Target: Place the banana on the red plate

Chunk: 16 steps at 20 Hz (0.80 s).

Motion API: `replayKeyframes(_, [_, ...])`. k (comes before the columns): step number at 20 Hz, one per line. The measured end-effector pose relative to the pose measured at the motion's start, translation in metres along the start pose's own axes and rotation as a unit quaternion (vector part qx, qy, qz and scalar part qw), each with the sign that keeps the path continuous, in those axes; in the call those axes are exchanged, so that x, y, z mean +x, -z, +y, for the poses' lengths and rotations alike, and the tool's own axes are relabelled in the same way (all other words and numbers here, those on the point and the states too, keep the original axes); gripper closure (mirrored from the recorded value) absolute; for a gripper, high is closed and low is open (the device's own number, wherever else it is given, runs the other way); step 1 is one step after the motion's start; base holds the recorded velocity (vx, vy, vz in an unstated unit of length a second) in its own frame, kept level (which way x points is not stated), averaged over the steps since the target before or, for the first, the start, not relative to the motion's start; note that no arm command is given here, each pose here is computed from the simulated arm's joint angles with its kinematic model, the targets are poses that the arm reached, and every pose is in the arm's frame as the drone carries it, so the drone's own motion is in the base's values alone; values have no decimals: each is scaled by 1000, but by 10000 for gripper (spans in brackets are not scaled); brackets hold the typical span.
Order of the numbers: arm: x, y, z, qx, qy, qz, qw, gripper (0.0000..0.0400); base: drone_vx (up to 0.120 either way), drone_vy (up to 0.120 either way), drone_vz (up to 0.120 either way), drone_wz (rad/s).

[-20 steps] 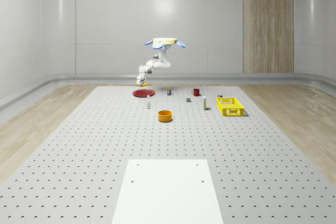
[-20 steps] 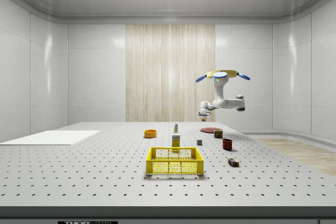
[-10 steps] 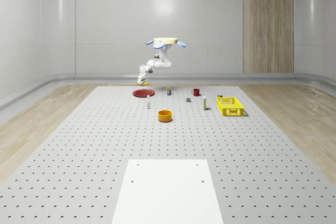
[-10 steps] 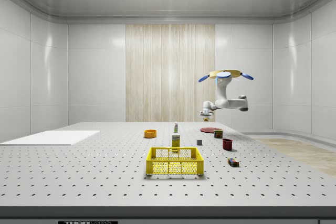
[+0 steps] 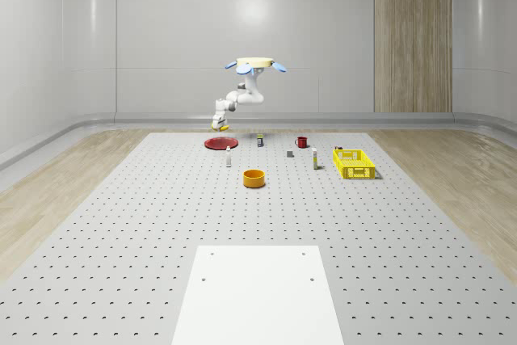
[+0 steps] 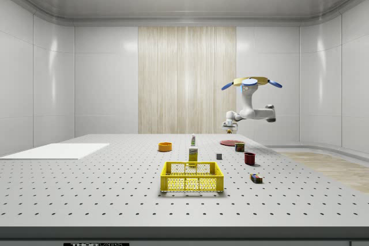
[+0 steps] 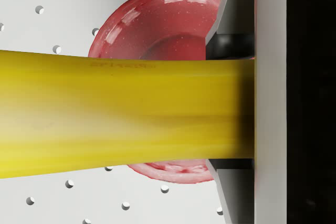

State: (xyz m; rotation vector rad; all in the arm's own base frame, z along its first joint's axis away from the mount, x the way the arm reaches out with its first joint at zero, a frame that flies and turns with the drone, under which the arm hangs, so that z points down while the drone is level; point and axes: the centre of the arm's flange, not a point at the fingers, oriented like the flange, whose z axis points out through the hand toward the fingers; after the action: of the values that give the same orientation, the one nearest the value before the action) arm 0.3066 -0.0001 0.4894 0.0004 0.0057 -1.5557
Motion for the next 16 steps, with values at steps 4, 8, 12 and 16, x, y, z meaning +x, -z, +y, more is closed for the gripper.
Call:
replayKeyframes(4, [0,0,0,0,0,0,1000,207,-120,0,0,0])
replayKeyframes(8, [0,-1,0,0,0,0,1000,207,0,0,0,0])
replayKeyframes(12, [0,-11,0,0,0,0,1000,207,0,0,0,0])
replayKeyframes(16, [0,-28,0,0,0,0,1000,207,0,0,0,0])
